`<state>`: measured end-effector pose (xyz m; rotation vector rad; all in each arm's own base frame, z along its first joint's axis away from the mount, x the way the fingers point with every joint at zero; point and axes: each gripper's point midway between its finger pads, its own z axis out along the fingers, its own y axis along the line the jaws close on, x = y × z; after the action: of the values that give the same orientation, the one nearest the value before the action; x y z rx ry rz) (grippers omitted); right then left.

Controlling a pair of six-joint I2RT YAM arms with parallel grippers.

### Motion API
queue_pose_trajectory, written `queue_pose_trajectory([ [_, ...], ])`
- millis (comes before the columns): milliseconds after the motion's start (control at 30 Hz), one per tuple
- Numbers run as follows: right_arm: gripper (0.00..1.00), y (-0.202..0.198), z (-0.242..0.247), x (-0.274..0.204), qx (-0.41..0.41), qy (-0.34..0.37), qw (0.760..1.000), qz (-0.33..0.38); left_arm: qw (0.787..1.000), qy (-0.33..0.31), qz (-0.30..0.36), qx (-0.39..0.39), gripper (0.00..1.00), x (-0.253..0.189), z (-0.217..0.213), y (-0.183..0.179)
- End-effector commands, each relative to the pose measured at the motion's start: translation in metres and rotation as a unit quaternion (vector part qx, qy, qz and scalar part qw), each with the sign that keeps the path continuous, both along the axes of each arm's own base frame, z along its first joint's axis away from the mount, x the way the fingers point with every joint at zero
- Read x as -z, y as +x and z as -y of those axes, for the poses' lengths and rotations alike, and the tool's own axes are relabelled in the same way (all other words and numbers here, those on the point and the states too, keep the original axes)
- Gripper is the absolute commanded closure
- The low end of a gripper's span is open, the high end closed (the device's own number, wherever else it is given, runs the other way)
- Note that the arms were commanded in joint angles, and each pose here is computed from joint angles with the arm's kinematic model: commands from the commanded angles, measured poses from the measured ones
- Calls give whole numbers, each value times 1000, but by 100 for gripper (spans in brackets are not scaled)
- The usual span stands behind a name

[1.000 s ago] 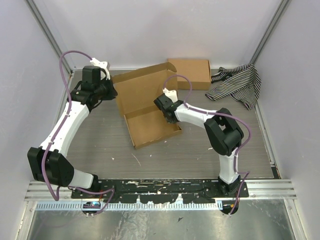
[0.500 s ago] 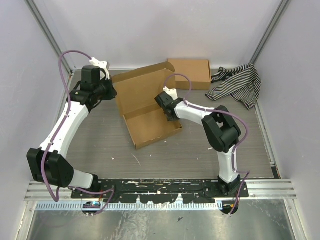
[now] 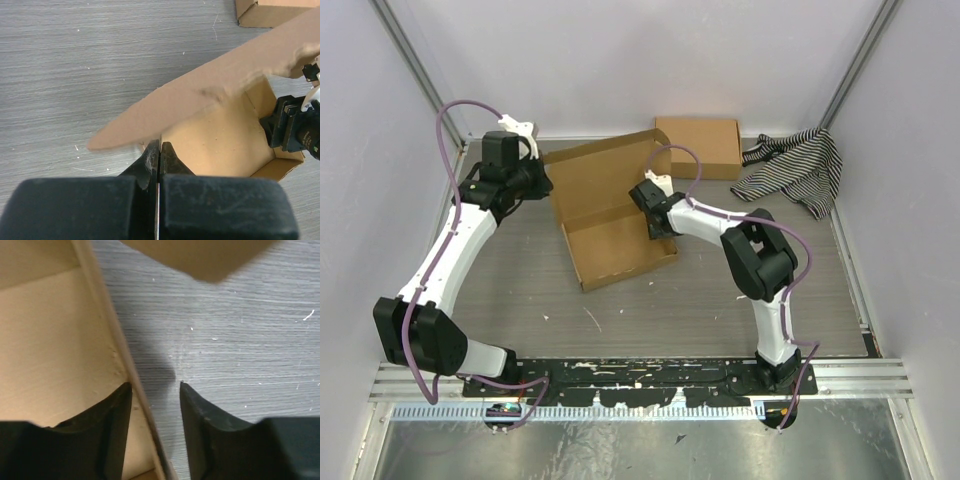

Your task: Fold the paper box

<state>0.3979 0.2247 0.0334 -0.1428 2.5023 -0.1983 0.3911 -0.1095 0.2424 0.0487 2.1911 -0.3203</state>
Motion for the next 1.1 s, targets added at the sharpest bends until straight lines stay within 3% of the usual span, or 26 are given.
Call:
queue_pose_trajectory([
  [0, 46, 3, 12, -43, 34, 20, 998, 48, 999, 1, 35, -6, 100, -19, -4, 7],
  [300, 39, -2, 45, -169, 30, 89, 982, 165, 999, 0, 36, -1, 100, -22, 0, 17],
  [467, 40, 13, 59, -210, -44, 212, 963, 162, 999, 3, 46, 10, 100, -22, 1, 16],
  [833, 41, 51, 26, -247, -184, 251, 934, 173, 998, 9, 62, 30, 100, -23, 6, 10],
  [1067, 41, 78, 13, -244, -189, 260, 931, 172, 997, 9, 65, 39, 100, -22, 9, 6],
])
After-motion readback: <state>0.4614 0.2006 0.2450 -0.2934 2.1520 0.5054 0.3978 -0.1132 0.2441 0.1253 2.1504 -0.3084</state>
